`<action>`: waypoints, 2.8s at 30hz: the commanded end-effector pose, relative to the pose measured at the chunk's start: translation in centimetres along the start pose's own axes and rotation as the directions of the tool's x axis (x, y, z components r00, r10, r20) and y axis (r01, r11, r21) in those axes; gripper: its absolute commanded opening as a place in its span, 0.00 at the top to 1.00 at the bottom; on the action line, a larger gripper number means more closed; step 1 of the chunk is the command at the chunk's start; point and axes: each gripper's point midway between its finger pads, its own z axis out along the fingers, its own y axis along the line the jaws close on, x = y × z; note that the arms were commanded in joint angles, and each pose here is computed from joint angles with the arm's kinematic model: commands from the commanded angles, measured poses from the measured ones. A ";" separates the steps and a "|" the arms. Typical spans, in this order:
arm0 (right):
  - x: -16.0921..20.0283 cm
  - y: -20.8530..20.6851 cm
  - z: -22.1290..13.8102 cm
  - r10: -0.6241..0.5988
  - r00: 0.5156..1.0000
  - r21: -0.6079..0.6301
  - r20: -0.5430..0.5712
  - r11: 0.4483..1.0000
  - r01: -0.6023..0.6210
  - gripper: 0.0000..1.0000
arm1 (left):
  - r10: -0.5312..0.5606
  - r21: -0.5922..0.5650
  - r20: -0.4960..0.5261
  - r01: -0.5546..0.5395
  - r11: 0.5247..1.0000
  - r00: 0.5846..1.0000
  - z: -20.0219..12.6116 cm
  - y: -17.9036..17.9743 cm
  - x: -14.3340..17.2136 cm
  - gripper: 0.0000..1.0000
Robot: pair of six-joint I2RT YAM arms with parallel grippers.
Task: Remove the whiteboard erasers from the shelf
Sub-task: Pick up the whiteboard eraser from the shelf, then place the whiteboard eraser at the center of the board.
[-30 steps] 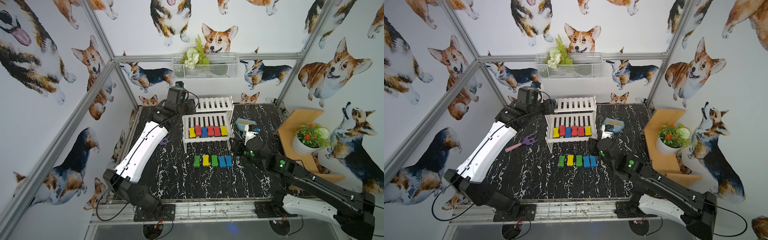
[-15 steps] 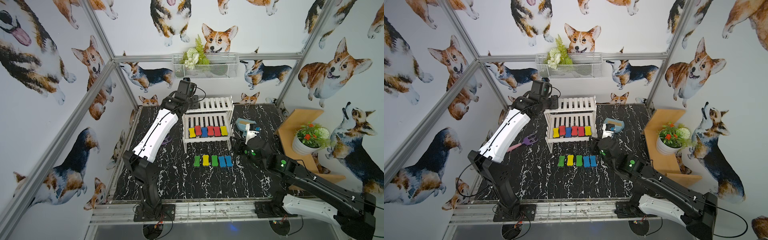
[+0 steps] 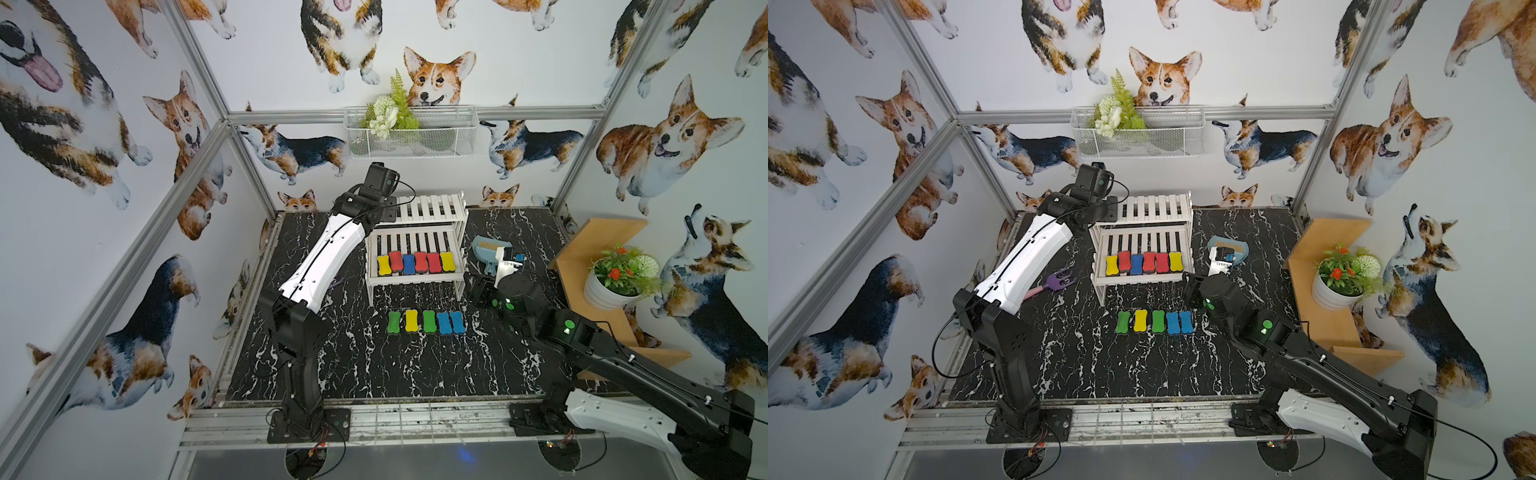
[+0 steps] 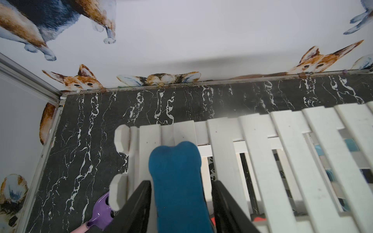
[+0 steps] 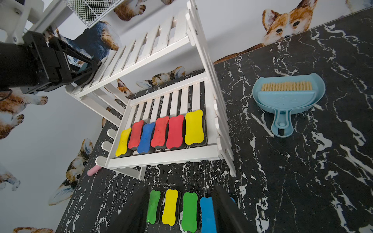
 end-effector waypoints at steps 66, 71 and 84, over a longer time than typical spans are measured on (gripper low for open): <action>0.2 -0.3 0.0 0.024 1.000 -0.023 0.004 0.999 -0.024 0.43 | -0.122 0.081 -0.359 0.161 0.984 0.925 1.1 -0.7 34.4 0.53; 0.2 -0.4 -0.1 0.030 1.000 -0.025 0.006 0.999 -0.030 0.40 | -0.136 0.102 -0.352 0.182 0.978 0.926 0.3 -1.0 34.1 0.44; 0.9 2.1 3.4 -0.103 0.987 -0.075 -0.123 0.993 0.094 0.47 | -0.168 0.227 -0.196 0.212 0.951 0.966 -7.5 -1.5 28.0 0.18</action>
